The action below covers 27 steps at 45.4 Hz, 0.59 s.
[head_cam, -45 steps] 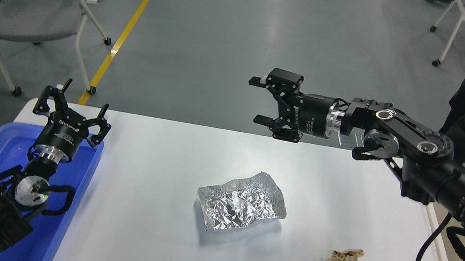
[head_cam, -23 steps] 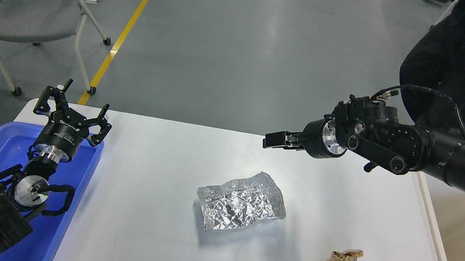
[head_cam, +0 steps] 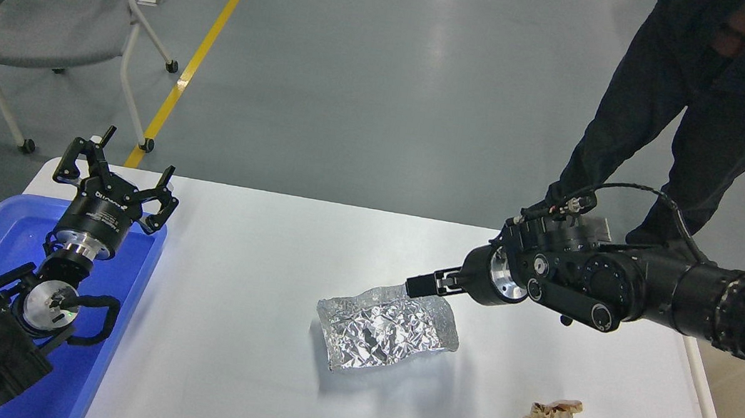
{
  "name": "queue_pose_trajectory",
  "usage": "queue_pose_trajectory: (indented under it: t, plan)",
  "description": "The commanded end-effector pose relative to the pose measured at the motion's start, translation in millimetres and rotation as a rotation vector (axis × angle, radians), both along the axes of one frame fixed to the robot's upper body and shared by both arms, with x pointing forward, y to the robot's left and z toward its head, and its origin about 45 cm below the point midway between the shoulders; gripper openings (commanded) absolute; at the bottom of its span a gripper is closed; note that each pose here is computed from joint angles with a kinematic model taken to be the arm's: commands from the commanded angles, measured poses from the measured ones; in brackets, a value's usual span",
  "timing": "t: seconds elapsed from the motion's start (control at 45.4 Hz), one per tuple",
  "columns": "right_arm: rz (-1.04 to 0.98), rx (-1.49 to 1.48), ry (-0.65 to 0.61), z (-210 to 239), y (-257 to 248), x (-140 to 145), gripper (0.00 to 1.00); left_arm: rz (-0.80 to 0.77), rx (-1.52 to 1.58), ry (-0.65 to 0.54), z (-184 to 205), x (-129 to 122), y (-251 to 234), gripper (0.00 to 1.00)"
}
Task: Tidy desktop
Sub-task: 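Lower the open right gripper toward the foil package's near end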
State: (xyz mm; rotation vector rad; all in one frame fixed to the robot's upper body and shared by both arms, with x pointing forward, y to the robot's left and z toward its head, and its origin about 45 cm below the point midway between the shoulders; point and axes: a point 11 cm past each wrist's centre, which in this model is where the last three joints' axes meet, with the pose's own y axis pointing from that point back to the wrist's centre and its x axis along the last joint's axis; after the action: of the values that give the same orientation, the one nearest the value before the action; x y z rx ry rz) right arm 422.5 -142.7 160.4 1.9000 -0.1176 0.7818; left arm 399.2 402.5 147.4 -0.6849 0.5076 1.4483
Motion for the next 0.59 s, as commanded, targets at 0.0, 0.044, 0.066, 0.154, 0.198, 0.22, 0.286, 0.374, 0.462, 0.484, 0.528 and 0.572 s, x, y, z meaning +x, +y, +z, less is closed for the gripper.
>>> queue_pose_trajectory:
  t: [0.0,0.044,0.066,0.154,0.198,0.22,0.286,0.374,0.462,0.484,0.528,0.572]
  plan:
    - [-0.028,-0.015,0.014,-30.5,-12.3,-9.7,1.0,0.001,0.001,0.001,-0.1,0.0,0.1,1.0]
    - [-0.044,-0.013,0.005,-33.7,-16.2,-8.6,1.0,0.0,0.0,0.0,0.0,0.0,0.0,1.0]
    - [-0.054,-0.013,-0.002,-34.7,-18.9,-7.1,1.0,0.0,0.0,0.0,0.0,0.0,0.0,1.0]
    - [-0.083,-0.018,-0.004,-41.3,-27.7,-6.2,1.0,0.001,0.001,0.001,-0.1,0.0,0.1,1.0]
    - [-0.092,-0.018,0.0,-46.4,-30.7,-8.4,1.0,-0.001,0.001,0.001,-0.2,-0.1,-0.2,1.0]
    - [-0.097,-0.018,-0.001,-48.9,-32.4,-9.2,1.0,0.0,0.001,0.002,-0.3,0.0,-0.1,1.0]
    - [-0.121,-0.016,-0.004,-59.2,-39.7,-12.9,1.0,0.0,0.001,0.002,-0.3,0.0,-0.1,1.0]
    - [-0.135,-0.001,-0.002,-64.9,-40.1,-16.2,1.0,0.0,0.001,0.002,-0.3,0.0,-0.1,1.0]
    - [-0.148,0.018,-0.006,-68.5,-39.4,-18.4,1.0,0.0,0.001,0.002,-0.3,0.0,-0.1,1.0]
    - [-0.152,0.021,-0.011,-68.1,-39.7,-17.5,1.0,-0.001,0.001,0.001,-0.2,-0.1,-0.2,1.0]
    - [-0.16,0.028,-0.017,-68.5,-39.6,-17.2,1.0,0.0,0.001,0.002,-0.3,0.0,-0.1,1.0]
    - [-0.161,0.036,-0.02,-68.4,-37.4,-17.3,1.0,0.0,0.001,0.002,-0.3,0.0,-0.1,1.0]
